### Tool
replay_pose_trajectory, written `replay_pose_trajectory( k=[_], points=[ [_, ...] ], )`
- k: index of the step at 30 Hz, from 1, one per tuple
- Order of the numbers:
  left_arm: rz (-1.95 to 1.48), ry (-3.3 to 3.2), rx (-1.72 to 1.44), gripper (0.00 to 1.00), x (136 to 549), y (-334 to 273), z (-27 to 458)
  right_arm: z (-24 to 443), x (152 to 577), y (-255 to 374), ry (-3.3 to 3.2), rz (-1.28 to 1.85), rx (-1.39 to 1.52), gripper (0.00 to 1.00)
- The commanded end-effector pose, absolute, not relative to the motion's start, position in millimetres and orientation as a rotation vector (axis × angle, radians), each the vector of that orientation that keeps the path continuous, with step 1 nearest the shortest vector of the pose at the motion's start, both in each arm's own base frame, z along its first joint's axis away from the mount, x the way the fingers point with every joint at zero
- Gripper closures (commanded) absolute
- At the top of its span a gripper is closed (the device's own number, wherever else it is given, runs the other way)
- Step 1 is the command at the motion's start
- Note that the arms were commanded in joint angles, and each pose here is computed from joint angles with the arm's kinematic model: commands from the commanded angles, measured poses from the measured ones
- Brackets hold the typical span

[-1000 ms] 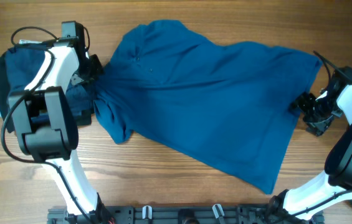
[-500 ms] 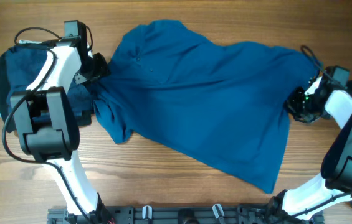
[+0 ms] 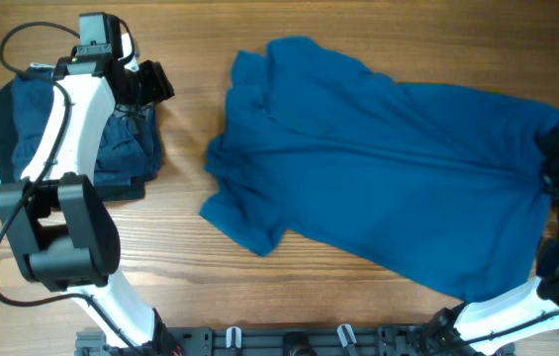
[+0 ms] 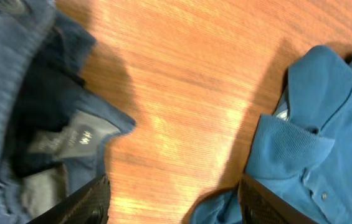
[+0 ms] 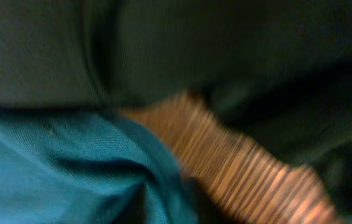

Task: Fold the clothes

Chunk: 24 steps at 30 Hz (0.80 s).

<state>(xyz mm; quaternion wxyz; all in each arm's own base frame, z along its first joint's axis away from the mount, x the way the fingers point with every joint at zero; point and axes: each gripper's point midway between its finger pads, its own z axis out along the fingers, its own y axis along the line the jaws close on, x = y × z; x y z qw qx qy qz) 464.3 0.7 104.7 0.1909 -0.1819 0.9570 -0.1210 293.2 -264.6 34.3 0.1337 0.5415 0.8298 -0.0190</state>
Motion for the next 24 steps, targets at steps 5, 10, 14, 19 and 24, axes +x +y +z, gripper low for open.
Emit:
replay_pose_trajectory(
  k=[5, 10, 14, 19, 24],
  points=[
    [-0.441, 2.885, -0.208, 0.27, 421, -76, 88, 98, 345, -234, 2.368, 0.392, 1.282, 0.31],
    [-0.317, 3.063, -0.137, 0.26, 377, -94, 35, 146, 352, -199, 2.309, 0.609, 1.13, 0.3],
    [-0.281, 3.208, -0.163, 0.31, 334, -98, 6, 173, 345, -180, 2.322, 0.608, 1.028, 0.3],
    [-0.23, 3.357, -0.156, 0.34, 289, -96, -7, 189, 341, -171, 2.311, 0.588, 0.996, 0.28],
    [-0.282, 3.398, -0.117, 0.51, 263, -106, -28, 186, 338, -168, 2.327, 0.601, 1.013, 0.28]
  ],
)
